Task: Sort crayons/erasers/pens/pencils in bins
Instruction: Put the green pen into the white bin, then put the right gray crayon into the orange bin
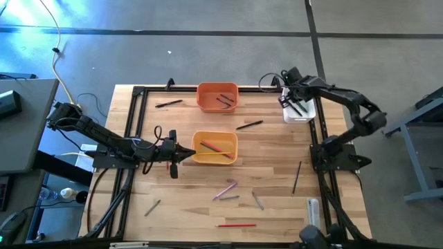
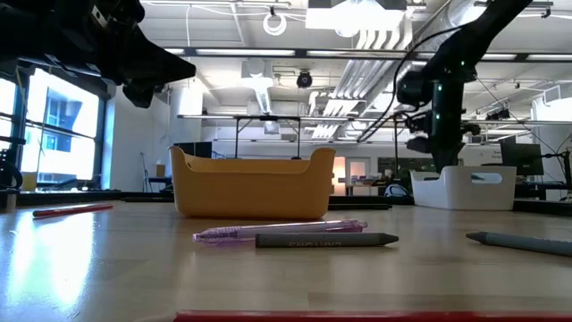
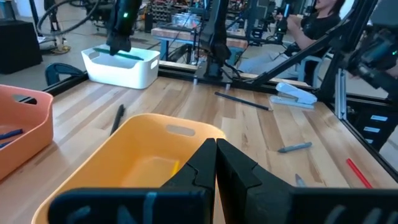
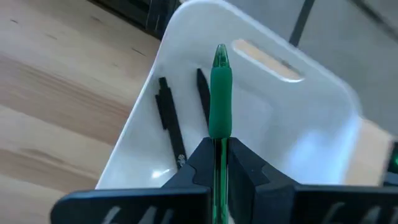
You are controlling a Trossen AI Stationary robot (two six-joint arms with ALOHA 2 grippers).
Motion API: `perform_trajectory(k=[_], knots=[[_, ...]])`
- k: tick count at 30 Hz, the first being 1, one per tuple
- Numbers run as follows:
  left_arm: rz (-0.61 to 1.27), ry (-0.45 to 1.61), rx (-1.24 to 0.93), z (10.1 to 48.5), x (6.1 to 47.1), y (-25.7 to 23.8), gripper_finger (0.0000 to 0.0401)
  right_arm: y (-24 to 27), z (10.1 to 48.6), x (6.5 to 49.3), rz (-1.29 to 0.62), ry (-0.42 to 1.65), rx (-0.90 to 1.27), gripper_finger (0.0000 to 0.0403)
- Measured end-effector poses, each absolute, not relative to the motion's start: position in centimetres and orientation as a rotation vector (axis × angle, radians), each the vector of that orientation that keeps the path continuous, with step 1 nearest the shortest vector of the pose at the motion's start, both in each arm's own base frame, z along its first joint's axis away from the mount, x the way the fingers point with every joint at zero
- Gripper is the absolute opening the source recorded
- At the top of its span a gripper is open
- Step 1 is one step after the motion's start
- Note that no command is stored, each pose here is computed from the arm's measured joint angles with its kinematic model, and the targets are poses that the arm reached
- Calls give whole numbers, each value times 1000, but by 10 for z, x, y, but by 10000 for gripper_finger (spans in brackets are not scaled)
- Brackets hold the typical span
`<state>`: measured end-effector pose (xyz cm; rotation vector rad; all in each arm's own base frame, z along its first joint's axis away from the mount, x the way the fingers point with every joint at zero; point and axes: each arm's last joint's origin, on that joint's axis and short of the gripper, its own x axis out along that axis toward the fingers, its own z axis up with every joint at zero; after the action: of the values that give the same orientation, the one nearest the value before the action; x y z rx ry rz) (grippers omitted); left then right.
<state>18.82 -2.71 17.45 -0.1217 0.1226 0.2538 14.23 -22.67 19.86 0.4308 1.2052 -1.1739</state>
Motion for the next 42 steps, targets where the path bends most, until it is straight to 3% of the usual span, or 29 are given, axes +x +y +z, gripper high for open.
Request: perform_trajectory(k=[11,20,24,29,37,42], knots=[[253,123,-121,174,188,-27,1,-243,162,150,-1170,1261,493,16],[254,123,-122,174,188,-27,0,-244,183,150,-1190,1230,485,105],[254,119,-123,175,188,-27,1,-243,198,151,-1169,1227,477,124],[249,119,-129,175,188,-26,0,-235,215,147,-1053,1290,452,103],[380,105,-149,175,190,-10,0,-218,244,139,-967,1208,407,9],[484,99,-146,175,189,9,0,-211,256,141,-840,1074,446,10]])
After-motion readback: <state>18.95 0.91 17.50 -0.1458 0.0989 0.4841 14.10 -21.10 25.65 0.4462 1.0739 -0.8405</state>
